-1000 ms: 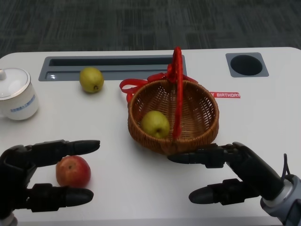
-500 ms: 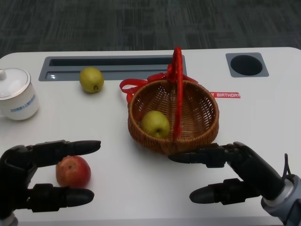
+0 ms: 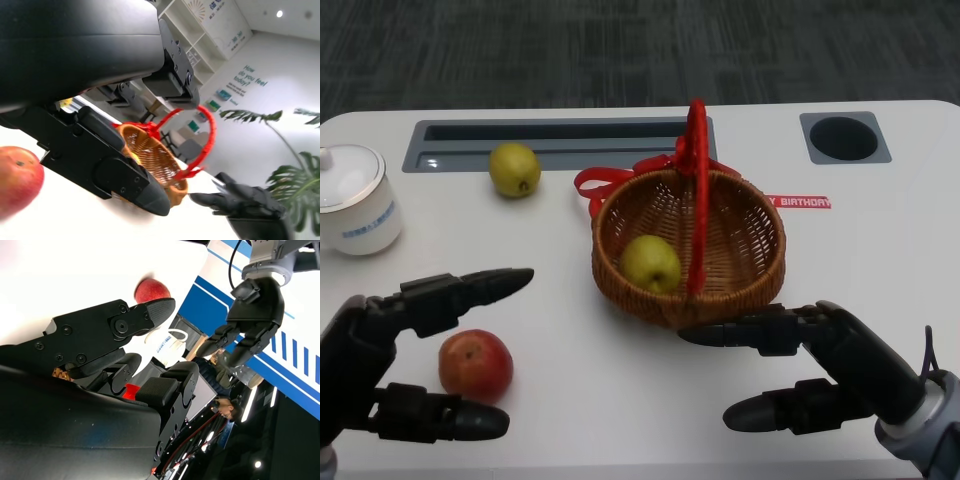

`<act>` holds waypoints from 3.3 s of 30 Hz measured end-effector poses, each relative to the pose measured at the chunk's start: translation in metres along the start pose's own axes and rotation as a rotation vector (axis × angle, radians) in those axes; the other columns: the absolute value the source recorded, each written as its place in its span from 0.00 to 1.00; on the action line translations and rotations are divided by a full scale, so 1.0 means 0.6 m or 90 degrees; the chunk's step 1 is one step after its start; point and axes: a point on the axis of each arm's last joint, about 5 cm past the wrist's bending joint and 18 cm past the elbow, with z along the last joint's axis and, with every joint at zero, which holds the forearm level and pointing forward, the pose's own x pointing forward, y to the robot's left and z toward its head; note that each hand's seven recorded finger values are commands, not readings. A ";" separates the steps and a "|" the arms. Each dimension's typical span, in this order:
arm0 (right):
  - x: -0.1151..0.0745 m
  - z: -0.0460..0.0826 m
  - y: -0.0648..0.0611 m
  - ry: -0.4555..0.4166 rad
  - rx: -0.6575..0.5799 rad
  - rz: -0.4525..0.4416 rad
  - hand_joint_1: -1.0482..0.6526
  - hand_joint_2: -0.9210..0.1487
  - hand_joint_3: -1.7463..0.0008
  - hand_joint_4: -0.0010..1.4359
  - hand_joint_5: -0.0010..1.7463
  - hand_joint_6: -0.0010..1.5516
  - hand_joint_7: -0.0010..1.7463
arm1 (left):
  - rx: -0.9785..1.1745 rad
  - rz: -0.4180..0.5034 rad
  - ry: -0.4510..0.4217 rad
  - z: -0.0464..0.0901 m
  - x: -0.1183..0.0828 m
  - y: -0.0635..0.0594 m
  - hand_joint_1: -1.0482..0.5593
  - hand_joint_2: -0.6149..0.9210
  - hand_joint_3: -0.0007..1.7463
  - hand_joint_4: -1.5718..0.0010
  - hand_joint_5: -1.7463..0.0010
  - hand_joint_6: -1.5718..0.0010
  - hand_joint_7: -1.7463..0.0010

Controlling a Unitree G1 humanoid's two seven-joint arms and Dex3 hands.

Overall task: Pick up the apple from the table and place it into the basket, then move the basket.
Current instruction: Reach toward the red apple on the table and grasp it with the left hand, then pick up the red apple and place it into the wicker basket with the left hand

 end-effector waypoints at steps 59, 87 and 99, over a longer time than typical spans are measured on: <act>-0.007 0.014 0.002 -0.010 0.000 0.001 0.34 0.04 1.00 0.52 0.00 0.43 0.00 | 0.059 -0.098 0.423 -0.118 0.019 -0.082 0.49 0.87 0.01 0.40 0.95 0.44 0.96; -0.005 0.012 0.007 -0.007 0.012 0.007 0.31 0.00 0.98 0.53 0.00 0.44 0.00 | -0.054 -0.011 0.318 -0.098 0.011 -0.099 0.57 0.95 0.00 0.23 0.96 0.30 0.99; -0.005 0.012 0.008 -0.002 0.014 0.008 0.30 0.00 0.98 0.53 0.00 0.44 0.00 | -0.042 0.041 0.188 -0.083 0.063 -0.087 0.57 0.93 0.00 0.20 0.96 0.28 0.99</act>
